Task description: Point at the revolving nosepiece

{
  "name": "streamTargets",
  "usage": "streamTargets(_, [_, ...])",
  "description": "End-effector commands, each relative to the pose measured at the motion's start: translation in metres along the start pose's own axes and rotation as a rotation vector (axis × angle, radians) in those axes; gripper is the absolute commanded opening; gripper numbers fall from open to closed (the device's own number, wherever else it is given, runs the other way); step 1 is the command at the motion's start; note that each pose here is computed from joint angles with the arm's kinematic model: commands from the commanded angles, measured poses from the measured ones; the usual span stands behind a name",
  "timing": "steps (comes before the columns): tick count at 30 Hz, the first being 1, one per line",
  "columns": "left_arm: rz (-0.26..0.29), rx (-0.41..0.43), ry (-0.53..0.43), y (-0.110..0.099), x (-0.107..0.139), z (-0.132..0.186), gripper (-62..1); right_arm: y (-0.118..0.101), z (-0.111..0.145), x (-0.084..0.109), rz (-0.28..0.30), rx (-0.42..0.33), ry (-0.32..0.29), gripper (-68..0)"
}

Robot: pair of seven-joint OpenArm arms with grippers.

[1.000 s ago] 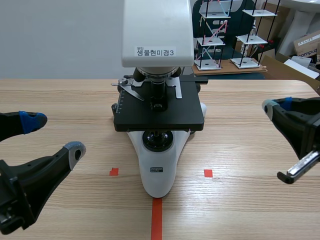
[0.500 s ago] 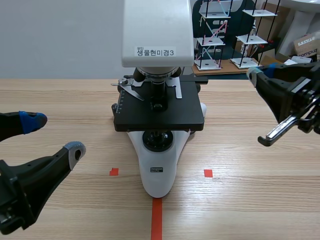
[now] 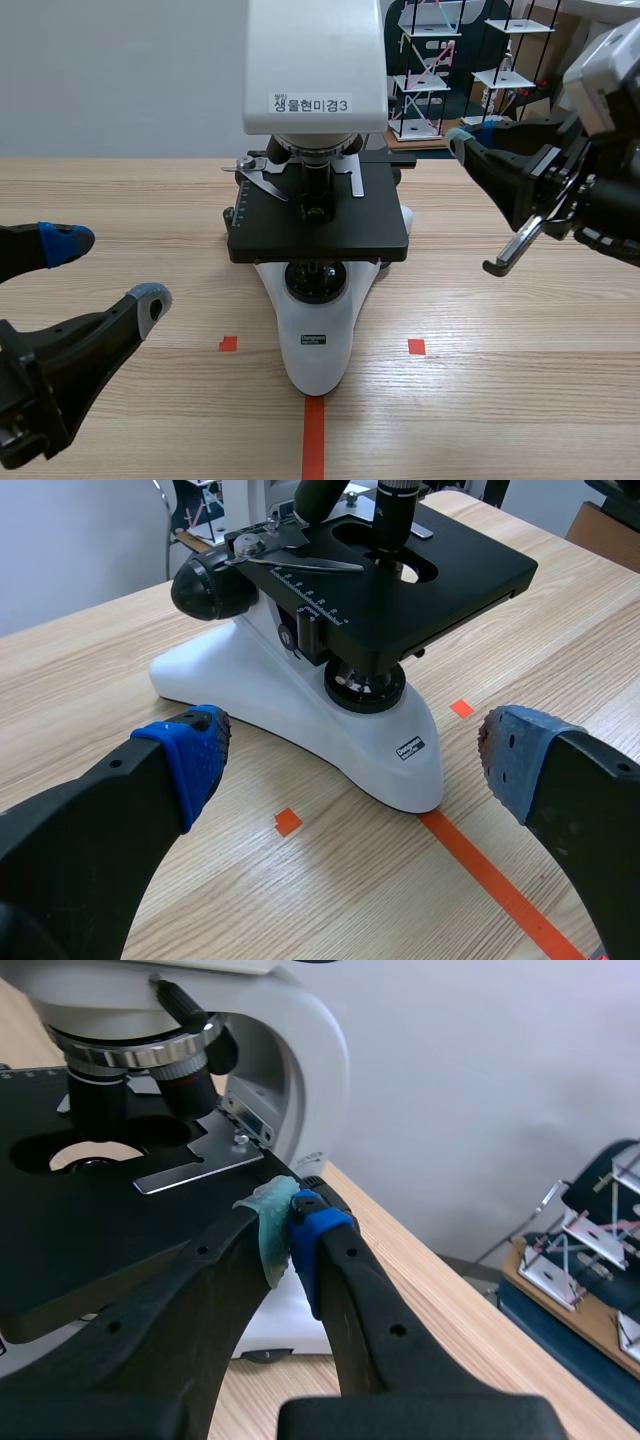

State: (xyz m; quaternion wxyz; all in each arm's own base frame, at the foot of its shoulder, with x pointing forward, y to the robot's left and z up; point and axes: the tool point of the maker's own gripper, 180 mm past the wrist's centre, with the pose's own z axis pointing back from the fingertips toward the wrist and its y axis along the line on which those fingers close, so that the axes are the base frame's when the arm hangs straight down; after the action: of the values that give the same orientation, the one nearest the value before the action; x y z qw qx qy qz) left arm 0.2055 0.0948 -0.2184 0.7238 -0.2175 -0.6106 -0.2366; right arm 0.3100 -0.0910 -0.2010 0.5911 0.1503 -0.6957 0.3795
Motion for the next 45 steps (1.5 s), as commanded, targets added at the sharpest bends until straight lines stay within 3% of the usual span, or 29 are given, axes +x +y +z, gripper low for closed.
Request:
streamTargets(1, [0.002, 0.002, -0.017, 0.001, 0.004, 0.0, -8.2, -0.001, -0.006, 0.011, 0.007, 0.018, -0.048, -67.4])
streamTargets(17, [0.001, 0.002, -0.017, 0.001, 0.004, 0.0, -8.2, 0.012, -0.025, 0.022, 0.034, 0.15, -0.101, -67.4])
streamTargets(45, [0.002, 0.002, -0.017, 0.001, 0.004, 0.0, -8.2, 0.012, -0.027, 0.023, 0.037, 0.154, -0.103, -67.4])
